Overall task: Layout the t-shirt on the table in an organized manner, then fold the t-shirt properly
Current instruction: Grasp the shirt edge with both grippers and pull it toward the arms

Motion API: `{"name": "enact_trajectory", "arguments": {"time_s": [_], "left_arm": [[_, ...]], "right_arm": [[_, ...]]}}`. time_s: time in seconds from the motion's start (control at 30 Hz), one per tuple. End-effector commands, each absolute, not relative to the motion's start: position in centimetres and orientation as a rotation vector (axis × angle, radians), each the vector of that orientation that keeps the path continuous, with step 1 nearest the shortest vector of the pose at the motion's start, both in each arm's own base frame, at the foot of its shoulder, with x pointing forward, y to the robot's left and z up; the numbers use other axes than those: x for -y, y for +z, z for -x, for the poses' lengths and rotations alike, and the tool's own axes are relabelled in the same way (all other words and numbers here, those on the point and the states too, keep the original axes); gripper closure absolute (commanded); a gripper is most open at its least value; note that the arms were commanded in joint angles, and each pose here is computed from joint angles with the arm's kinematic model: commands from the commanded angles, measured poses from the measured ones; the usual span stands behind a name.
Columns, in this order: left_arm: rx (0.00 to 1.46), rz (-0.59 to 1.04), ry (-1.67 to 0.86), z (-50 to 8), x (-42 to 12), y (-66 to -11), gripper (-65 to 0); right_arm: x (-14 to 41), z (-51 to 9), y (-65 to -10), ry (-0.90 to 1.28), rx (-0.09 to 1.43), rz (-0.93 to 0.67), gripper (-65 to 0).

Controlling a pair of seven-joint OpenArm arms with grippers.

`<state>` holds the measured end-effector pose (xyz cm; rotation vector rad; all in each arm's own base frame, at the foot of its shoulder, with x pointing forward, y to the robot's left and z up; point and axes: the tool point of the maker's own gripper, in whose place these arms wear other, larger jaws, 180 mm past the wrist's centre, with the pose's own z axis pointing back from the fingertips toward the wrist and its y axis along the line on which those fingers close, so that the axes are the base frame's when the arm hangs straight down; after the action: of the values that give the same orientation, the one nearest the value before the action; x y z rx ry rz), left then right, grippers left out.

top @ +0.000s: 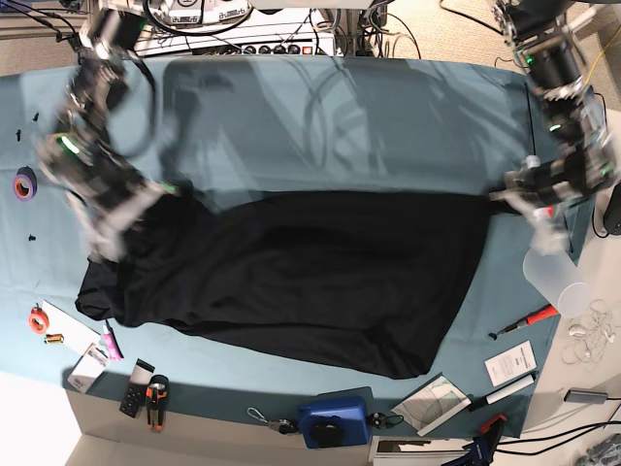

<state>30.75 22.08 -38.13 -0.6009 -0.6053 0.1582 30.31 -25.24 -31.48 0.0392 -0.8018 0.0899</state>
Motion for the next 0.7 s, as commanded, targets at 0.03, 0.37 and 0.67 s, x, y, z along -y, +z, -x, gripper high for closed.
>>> {"name": "enact_trajectory", "arguments": {"time_s": [0.03,0.37,0.67], "left_arm": [[0.694,0.594,0.165,-31.1,-23.9,-36.0,0.0],[0.659,0.660,0.119,-24.9,-22.6,-36.7,0.0],[0.625,0.561,-0.002,-20.2,-21.7,-35.4,0.0]], "right_arm": [[26.5,-29.2,-30.2,0.083,0.834,-0.020,0.0],[31.0,-22.0,-30.8,-0.010,0.733,0.043,0.0],[33.6,-15.9,-31.4,-0.052,0.624,0.042,0.0]]}}
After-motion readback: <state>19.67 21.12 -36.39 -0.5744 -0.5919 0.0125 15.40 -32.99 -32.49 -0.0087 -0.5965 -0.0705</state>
